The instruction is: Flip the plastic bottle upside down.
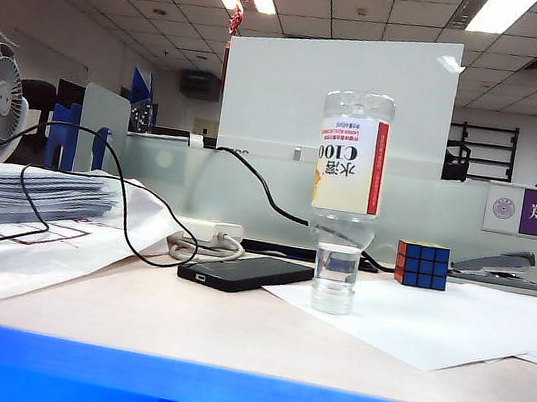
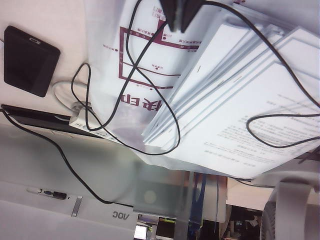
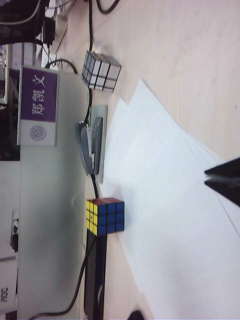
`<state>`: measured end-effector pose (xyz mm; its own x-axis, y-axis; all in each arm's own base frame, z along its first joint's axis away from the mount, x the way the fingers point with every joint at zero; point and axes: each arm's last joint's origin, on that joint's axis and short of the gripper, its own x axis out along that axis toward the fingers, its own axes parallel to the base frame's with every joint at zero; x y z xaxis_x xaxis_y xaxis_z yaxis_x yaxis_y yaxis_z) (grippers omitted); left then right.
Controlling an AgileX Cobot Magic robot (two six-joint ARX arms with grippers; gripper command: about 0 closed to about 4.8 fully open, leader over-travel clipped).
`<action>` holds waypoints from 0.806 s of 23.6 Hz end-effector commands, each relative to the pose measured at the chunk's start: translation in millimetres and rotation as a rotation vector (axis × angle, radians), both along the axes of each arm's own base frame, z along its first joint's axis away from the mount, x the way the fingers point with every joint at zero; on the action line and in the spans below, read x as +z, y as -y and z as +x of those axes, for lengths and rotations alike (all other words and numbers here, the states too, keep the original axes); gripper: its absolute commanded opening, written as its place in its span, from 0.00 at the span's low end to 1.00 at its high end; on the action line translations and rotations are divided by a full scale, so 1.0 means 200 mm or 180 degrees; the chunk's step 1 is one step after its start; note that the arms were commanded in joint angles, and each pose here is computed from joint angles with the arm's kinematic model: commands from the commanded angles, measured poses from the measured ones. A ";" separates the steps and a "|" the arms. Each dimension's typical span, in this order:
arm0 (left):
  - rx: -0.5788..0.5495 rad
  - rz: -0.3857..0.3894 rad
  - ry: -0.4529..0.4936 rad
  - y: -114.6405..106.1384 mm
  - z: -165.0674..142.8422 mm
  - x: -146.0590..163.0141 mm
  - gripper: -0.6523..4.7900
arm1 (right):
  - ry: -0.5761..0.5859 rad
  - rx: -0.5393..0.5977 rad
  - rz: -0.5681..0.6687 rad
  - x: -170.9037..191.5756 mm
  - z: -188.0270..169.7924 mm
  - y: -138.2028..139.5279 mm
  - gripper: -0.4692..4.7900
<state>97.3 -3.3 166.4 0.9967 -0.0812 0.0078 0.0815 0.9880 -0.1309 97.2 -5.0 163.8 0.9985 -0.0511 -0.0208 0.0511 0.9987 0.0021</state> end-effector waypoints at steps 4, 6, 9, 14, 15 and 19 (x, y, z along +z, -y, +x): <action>0.0001 -0.0008 0.0037 0.00 0.00 0.01 0.11 | 0.0094 0.0084 -0.0014 0.01 0.00 -0.01 0.07; 0.0002 -0.0008 0.0038 0.00 0.00 0.01 0.11 | 0.0097 0.0083 -0.0014 0.01 0.00 -0.01 0.07; 0.0002 -0.0009 0.0038 0.00 0.00 0.01 0.11 | 0.0083 0.0085 -0.0013 0.00 0.00 -0.01 0.07; 0.0002 -0.0009 0.0038 0.00 0.00 0.01 0.11 | 0.0059 0.0088 -0.0012 0.00 0.00 -0.01 0.07; 0.0002 -0.0009 0.0037 0.00 0.00 0.01 0.11 | 0.0059 0.0086 -0.0012 0.00 0.00 -0.01 0.07; 0.0002 -0.0009 0.0038 0.00 0.00 0.01 0.11 | 0.0059 0.0088 -0.0012 0.00 0.00 -0.01 0.07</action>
<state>97.3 -3.3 166.4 0.9967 -0.0812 0.0078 0.0815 0.9881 -0.1305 97.3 -2.0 164.9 0.9997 -0.0210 -0.0101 0.0210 0.9998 0.0021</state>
